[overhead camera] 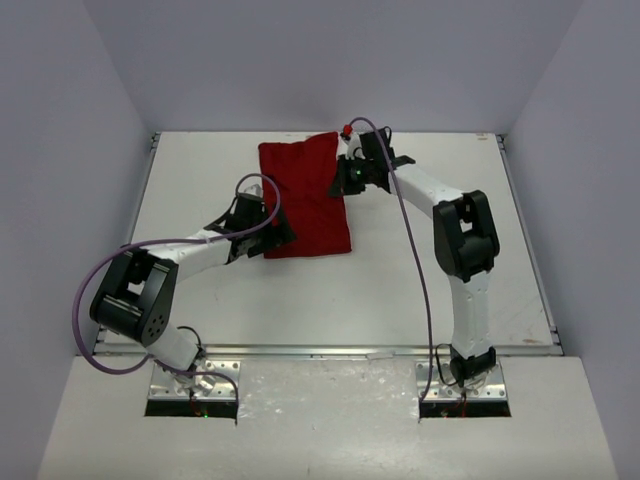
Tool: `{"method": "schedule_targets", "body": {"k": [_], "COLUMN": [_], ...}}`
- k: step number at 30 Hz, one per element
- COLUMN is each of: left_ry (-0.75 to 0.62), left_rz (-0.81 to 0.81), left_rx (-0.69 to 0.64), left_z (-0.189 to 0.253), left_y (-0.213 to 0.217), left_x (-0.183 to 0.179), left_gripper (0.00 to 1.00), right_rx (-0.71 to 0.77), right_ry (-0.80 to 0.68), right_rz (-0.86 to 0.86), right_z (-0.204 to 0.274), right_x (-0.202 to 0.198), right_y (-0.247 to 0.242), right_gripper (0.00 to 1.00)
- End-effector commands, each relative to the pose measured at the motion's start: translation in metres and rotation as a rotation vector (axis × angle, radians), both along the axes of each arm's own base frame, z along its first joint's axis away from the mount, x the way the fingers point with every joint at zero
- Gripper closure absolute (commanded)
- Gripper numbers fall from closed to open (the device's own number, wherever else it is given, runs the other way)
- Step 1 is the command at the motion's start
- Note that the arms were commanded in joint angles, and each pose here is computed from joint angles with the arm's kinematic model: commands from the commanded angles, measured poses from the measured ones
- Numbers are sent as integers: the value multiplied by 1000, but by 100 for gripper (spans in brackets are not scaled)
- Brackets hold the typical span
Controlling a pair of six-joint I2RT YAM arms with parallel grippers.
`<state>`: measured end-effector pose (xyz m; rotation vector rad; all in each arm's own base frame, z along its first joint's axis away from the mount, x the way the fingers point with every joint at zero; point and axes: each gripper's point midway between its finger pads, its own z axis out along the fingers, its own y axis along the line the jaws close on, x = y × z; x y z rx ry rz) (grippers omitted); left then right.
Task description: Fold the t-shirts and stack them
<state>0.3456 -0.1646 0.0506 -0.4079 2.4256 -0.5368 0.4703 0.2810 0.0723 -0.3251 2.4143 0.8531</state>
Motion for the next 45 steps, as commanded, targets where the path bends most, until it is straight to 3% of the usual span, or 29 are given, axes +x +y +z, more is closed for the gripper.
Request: {"method": "schedule_targets", "body": {"k": [1, 8, 18, 23, 29, 38, 41, 45], "left_ry": [-71, -70, -82, -85, -128, -138, -137, -133], "left_rz": [-1, -4, 5, 4, 7, -2, 2, 1], "left_rx": [-29, -22, -12, -16, -40, -54, -49, -42], "left_z": [19, 18, 21, 21, 31, 30, 27, 25], "left_y": [-3, -1, 4, 4, 1, -2, -2, -1], "left_x": [10, 8, 11, 11, 16, 19, 21, 22], "left_gripper": [19, 19, 19, 19, 19, 19, 19, 19], "right_rx": [197, 303, 256, 258, 341, 589, 635, 597], "right_ry": [-177, 9, 195, 193, 179, 179, 187, 285], "right_rz": [151, 72, -42, -15, 45, 240, 279, 203], "right_z": [67, 12, -71, -69, -35, 35, 35, -19], "right_x": [11, 39, 42, 38, 36, 4, 8, 16], "right_y": [28, 0, -36, -35, -24, 4, 8, 3], "right_gripper": [99, 99, 99, 90, 99, 99, 99, 99]}}
